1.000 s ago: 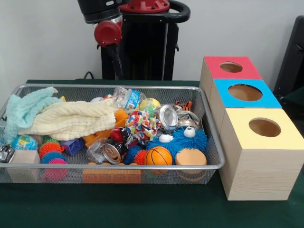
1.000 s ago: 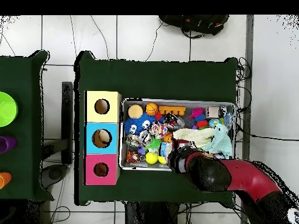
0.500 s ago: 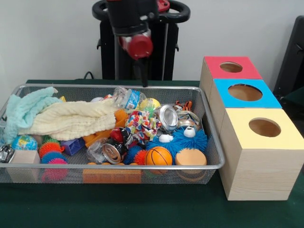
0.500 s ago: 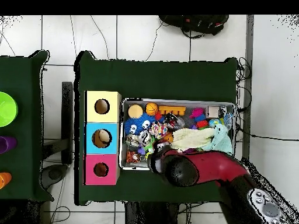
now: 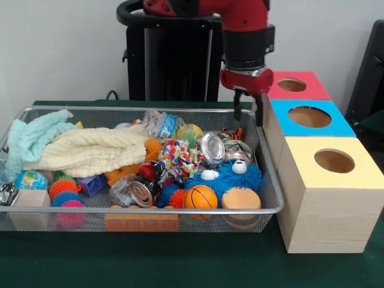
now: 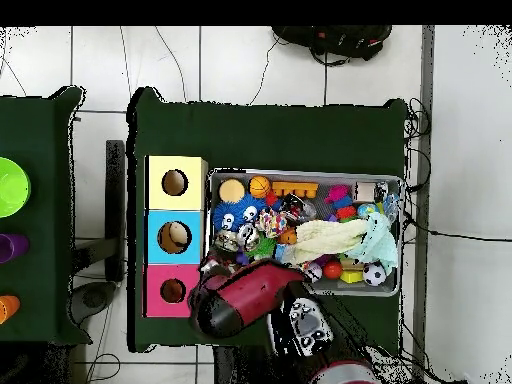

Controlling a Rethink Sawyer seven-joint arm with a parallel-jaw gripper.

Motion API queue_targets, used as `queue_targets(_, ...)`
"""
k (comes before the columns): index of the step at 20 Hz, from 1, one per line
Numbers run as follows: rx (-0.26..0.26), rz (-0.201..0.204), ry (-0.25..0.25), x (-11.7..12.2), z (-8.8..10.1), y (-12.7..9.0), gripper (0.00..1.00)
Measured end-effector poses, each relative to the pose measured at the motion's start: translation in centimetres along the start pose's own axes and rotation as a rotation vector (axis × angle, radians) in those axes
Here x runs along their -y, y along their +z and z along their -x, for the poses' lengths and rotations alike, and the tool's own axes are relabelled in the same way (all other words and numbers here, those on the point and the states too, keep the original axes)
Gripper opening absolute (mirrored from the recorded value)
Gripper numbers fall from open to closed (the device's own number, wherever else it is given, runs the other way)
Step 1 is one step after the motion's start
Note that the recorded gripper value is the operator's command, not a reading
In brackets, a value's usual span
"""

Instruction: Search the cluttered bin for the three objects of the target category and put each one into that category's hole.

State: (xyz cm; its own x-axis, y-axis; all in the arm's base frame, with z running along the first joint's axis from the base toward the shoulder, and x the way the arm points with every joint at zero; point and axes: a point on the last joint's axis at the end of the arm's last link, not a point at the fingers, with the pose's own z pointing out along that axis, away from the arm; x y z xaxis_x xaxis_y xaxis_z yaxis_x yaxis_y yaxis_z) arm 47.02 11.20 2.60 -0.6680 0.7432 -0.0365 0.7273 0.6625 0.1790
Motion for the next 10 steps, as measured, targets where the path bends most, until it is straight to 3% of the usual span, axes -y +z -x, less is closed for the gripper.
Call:
queue_targets(2,0.019,-0.004,-0.032,0.3,-2.2,0.7,1.00)
queue_targets(6,0.115,-0.008,-0.012,1.7,-3.4,1.0,1.00)
queue_targets(10,0.182,0.029,0.001,1.8,-4.0,1.0,1.00)
